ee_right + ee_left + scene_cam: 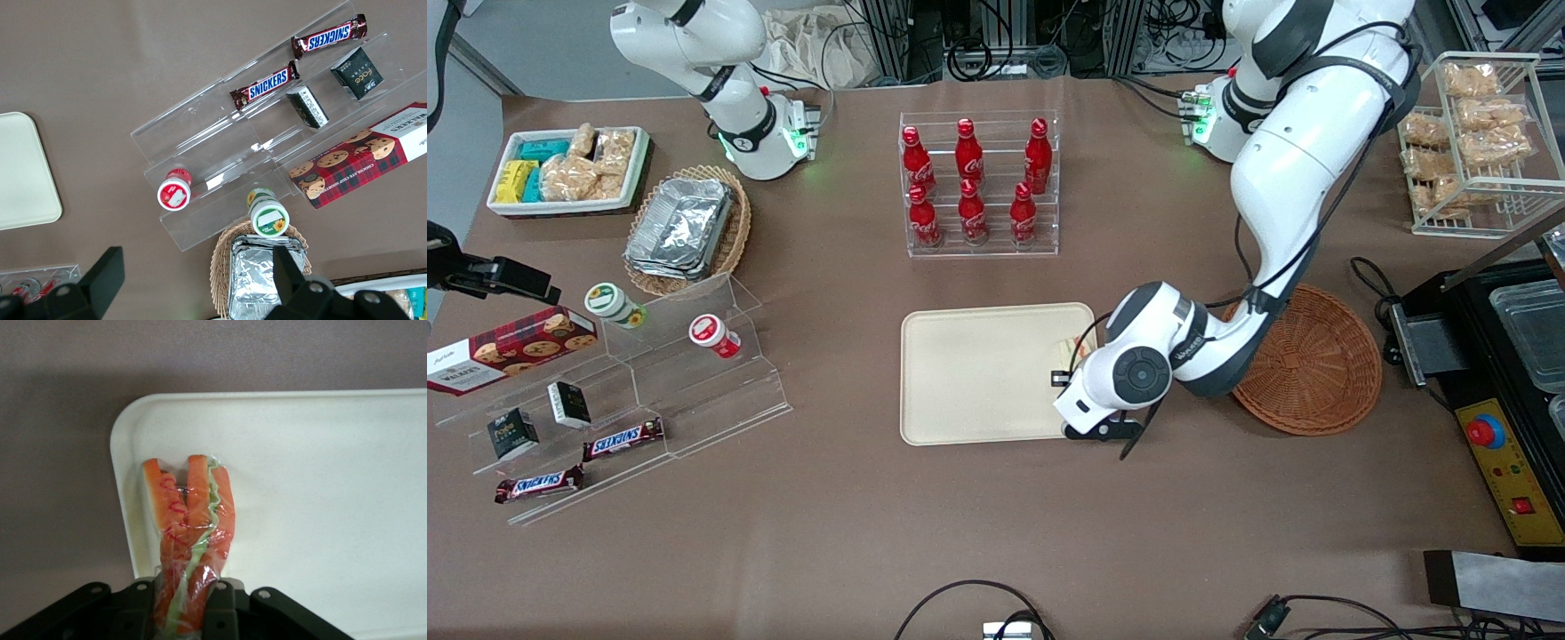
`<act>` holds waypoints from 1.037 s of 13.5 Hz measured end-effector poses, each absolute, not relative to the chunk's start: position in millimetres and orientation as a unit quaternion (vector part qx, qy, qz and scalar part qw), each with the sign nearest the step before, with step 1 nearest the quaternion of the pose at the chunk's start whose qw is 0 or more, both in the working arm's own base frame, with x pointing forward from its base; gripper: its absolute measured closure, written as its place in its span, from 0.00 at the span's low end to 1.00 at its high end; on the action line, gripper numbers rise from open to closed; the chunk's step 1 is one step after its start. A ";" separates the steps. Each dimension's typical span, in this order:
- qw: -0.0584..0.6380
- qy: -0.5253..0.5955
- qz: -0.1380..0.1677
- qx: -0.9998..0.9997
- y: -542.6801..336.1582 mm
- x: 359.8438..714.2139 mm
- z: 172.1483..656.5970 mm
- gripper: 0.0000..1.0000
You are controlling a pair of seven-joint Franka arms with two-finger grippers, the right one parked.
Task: Place sandwich from basket to tray
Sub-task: 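Lower the sandwich onto the tray, open the left gripper, withdraw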
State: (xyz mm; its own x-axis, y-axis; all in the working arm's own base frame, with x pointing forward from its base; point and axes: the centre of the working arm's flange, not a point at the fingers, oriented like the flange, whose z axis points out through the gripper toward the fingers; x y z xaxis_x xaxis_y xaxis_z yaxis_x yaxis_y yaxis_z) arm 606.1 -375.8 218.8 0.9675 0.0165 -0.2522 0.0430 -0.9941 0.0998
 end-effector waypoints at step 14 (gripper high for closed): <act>0.044 0.105 -0.039 0.993 -253.9 664.3 401.7 0.00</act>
State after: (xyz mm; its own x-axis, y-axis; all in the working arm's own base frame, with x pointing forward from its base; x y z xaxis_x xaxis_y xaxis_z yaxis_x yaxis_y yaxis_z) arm 664.3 -253.9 401.7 0.9747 0.2057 -0.0874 0.2127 -0.9739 0.0793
